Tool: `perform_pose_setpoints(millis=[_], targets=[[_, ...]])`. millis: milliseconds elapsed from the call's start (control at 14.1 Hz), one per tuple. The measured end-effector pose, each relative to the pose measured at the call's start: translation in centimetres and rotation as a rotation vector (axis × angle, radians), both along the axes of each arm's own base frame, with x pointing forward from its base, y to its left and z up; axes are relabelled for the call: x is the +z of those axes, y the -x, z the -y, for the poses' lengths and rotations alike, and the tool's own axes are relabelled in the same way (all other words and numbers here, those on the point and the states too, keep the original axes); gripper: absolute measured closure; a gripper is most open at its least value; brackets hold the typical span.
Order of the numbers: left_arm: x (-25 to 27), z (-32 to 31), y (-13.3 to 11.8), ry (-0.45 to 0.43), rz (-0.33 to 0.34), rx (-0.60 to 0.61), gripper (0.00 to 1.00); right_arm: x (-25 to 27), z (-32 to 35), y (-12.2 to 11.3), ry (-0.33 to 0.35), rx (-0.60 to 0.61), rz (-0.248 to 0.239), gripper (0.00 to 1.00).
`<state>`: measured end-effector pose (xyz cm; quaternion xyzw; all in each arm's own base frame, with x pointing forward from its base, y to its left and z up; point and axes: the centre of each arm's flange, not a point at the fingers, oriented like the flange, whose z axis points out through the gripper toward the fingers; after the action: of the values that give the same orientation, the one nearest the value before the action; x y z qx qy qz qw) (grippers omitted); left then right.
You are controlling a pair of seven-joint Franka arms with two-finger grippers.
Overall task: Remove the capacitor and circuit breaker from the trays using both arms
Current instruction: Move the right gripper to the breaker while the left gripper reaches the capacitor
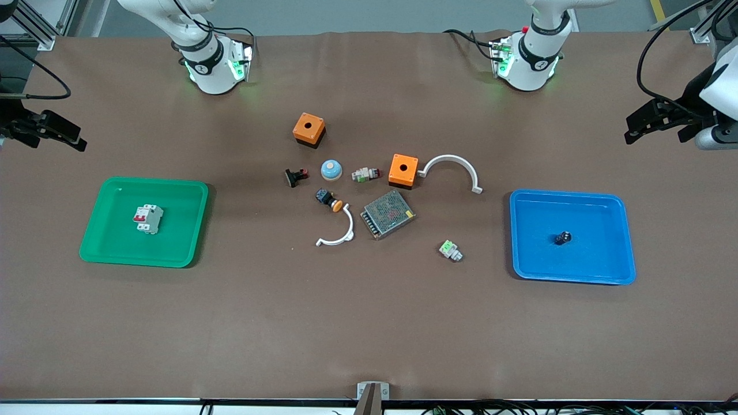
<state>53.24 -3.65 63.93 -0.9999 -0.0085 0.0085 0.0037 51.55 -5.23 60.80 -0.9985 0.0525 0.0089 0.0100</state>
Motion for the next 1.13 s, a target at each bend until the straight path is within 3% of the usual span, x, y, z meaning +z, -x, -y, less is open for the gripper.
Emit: perform_pose_setpoints(millis=[283, 496, 709, 921, 1134], targets=[[-1.2, -0.3, -1.0, 0.002, -0.007, 0.005, 0.0, 0.0, 0.0, 0.0, 0.0, 0.008, 0.002, 0.0], [-4.2, -1.3, -3.3, -0.036, -0.037, 0.01, 0.0, 0.0, 0.0, 0.0, 0.0, 0.013, 0.003, 0.0], [-11.5, -1.9, -6.6, -0.066, -0.03, 0.0, 0.0, 0.5, 0.0, -0.1, 0.001, 0.014, 0.014, 0.0], [-21.6, -3.7, -7.7, -0.051, -0.001, 0.016, 0.0, 0.0, 0.1, -0.5, 0.002, 0.012, 0.006, 0.0], [-29.7, -4.1, -8.2, -0.011, -0.036, 0.037, 0.0, -4.8, 1.0, -4.1, 0.012, -0.002, -0.046, 0.0]])
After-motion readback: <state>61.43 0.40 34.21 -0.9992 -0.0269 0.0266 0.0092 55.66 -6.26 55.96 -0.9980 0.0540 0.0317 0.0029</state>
